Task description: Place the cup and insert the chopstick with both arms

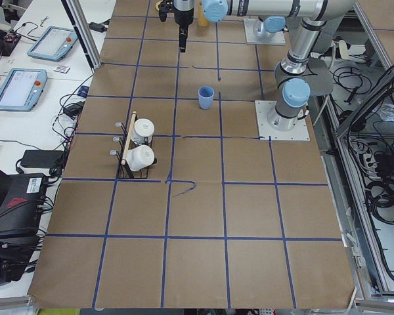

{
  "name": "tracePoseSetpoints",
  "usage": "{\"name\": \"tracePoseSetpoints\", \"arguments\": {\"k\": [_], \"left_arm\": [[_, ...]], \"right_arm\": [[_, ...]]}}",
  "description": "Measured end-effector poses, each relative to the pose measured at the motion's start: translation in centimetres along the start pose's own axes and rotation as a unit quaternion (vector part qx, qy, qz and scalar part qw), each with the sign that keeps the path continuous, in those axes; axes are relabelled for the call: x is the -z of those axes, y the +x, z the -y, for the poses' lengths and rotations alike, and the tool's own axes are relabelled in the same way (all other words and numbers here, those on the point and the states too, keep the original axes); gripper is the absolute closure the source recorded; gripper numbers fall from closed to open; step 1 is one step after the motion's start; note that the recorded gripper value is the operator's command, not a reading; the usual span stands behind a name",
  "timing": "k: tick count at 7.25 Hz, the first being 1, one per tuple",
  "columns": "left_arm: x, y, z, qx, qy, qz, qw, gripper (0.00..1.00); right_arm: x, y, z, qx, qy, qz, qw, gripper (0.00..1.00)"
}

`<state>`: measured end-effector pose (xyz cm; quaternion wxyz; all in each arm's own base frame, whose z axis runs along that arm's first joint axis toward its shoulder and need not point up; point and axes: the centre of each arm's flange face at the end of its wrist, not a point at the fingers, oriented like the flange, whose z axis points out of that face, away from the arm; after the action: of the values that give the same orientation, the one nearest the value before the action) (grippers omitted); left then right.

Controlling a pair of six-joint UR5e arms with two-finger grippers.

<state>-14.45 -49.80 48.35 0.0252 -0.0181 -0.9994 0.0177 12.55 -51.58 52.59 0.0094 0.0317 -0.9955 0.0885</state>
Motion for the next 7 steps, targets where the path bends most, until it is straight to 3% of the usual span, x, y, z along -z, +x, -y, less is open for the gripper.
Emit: {"name": "tracePoseSetpoints", "arguments": {"k": [3,7], "left_arm": [[-0.01,0.06,-0.05,-0.020,0.000,-0.002,0.9998,0.00],[-0.06,0.05,-0.08,-0.022,-0.001,-0.002,0.9998,0.00]], "right_arm": [[-0.11,0.00,-0.74,-0.008,-0.029,0.006,0.9995,0.00],[0.09,0.06,-0.46,-0.008,-0.014,0.005,0.9999,0.00]]}}
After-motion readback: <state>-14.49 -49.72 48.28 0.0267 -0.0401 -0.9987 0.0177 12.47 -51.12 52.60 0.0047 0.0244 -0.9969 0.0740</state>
